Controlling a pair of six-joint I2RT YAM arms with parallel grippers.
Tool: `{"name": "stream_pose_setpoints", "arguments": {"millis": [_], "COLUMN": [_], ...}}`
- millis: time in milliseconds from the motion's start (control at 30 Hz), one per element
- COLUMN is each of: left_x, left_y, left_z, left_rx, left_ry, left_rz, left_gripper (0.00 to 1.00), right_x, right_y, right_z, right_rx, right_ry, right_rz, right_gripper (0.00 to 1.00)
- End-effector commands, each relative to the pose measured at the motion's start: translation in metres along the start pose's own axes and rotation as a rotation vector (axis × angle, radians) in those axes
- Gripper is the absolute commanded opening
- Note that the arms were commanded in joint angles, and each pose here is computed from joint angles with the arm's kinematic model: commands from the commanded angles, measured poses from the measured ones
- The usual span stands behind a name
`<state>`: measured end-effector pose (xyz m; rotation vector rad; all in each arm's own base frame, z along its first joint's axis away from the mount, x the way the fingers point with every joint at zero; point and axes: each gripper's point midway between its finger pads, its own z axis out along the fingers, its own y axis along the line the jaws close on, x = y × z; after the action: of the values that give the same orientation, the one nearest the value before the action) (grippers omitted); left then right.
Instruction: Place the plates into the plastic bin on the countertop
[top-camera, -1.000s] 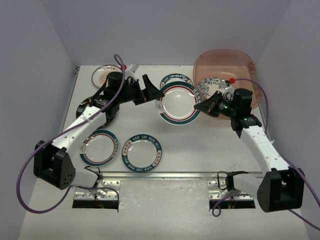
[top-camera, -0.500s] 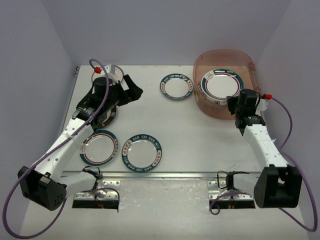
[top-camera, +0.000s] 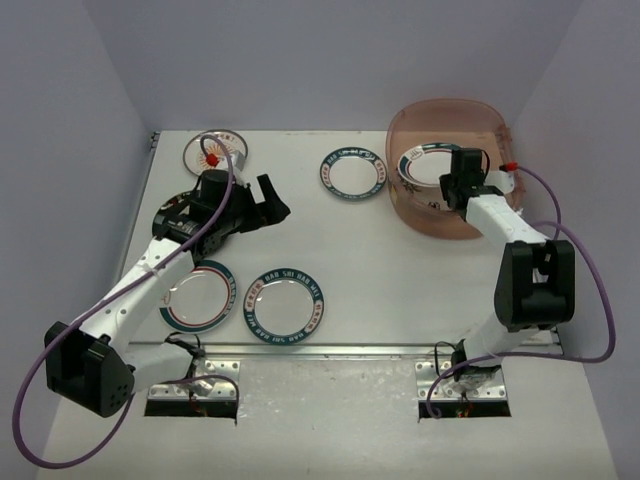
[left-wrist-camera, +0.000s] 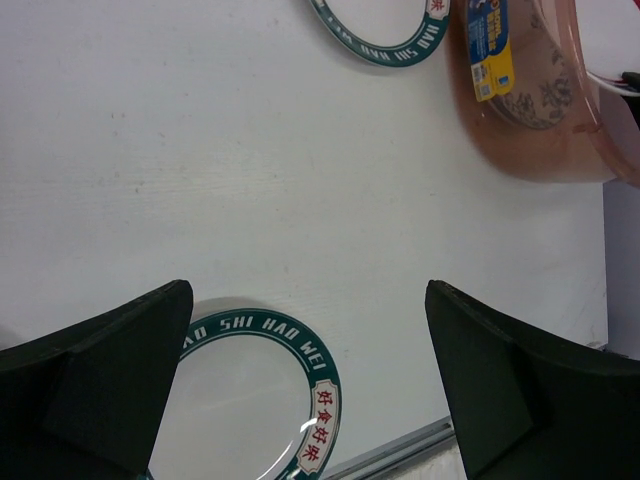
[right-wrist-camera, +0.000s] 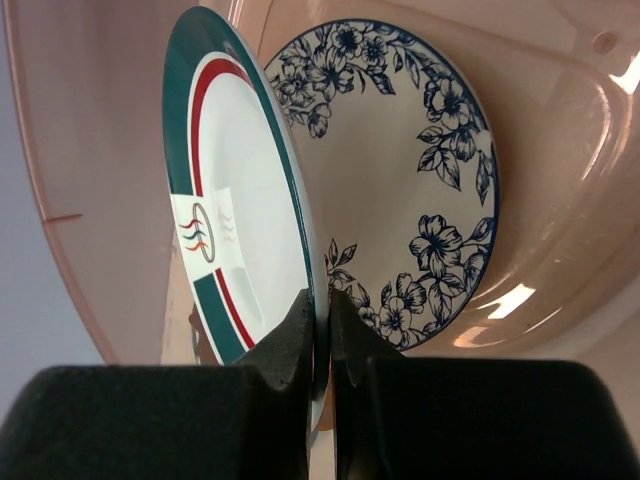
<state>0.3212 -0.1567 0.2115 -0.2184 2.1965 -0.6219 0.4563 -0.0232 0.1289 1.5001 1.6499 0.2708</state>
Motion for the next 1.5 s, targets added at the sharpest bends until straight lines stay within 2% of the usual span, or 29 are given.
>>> {"name": "stream_pose_setpoints", "arguments": {"millis": [0,100,233,333,400,467,600,700,767,900,1000,1067,1167,1267,1400,1467], "left_x": [-0.002,-0.001,-0.001,0.001,0.002,0.003,-0.006,-0.014,-0.02,-0.034,-0.014,-0.023,-0.016,-0.007,0.001,0.015], "left_y": [-0.007,-0.007,-0.01,-0.01,-0.011,-0.014,-0.03,-0.046,-0.055,-0.049,-0.02,-0.019,-0.012,0.003,0.018,0.03], "left_z": [0.001,0.008,0.021,0.034,0.046,0.059,0.087,0.124,0.149,0.218,0.274,0.288,0.314,0.33,0.338,0.351], "left_rx": [0.053,0.052,0.064,0.061,0.063,0.074,0.139,0.202,0.236,0.203,0.18,0.179,0.211,0.188,0.165,0.185], "left_ry": [-0.018,-0.008,0.003,0.019,0.028,0.047,0.056,0.092,0.107,0.104,0.19,0.184,0.222,0.254,0.254,0.312], "left_rz": [0.018,0.01,-0.008,-0.036,-0.064,-0.094,-0.131,-0.155,-0.162,-0.171,-0.233,-0.234,-0.241,-0.257,-0.251,-0.298], "left_gripper": [1.0,1.0,1.0,1.0,1.0,1.0,1.0,1.0,1.0,1.0,0.98,0.97,0.9,0.83,0.79,0.64], "right_x": [-0.014,-0.01,-0.011,-0.015,-0.019,-0.016,-0.012,0.004,0.003,0.029,0.051,0.058,0.067,0.068,0.07,0.069], "right_y": [0.027,0.023,0.017,0.018,0.027,0.032,0.065,0.104,0.12,0.116,0.09,0.07,0.046,0.037,0.034,0.035], "right_z": [0.0,0.001,-0.007,-0.016,-0.027,-0.036,-0.063,-0.119,-0.144,-0.222,-0.274,-0.291,-0.306,-0.309,-0.309,-0.31], "right_rx": [-0.042,-0.033,-0.027,-0.021,-0.038,-0.055,-0.2,-0.53,-0.657,-0.936,-1.121,-1.174,-1.222,-1.232,-1.232,-1.236], "right_ry": [-0.064,-0.045,-0.039,-0.036,-0.022,0.019,0.111,0.235,0.24,0.453,0.65,0.715,0.796,0.793,0.806,0.8], "right_rz": [-0.03,-0.061,-0.057,-0.055,-0.058,-0.09,-0.166,-0.318,-0.394,-0.6,-0.691,-0.706,-0.715,-0.721,-0.722,-0.712], "right_gripper": [0.12,0.36,0.44,0.57,0.75,0.88,0.91,0.99,0.99,0.99,0.99,0.99,0.99,0.99,0.99,0.99]}}
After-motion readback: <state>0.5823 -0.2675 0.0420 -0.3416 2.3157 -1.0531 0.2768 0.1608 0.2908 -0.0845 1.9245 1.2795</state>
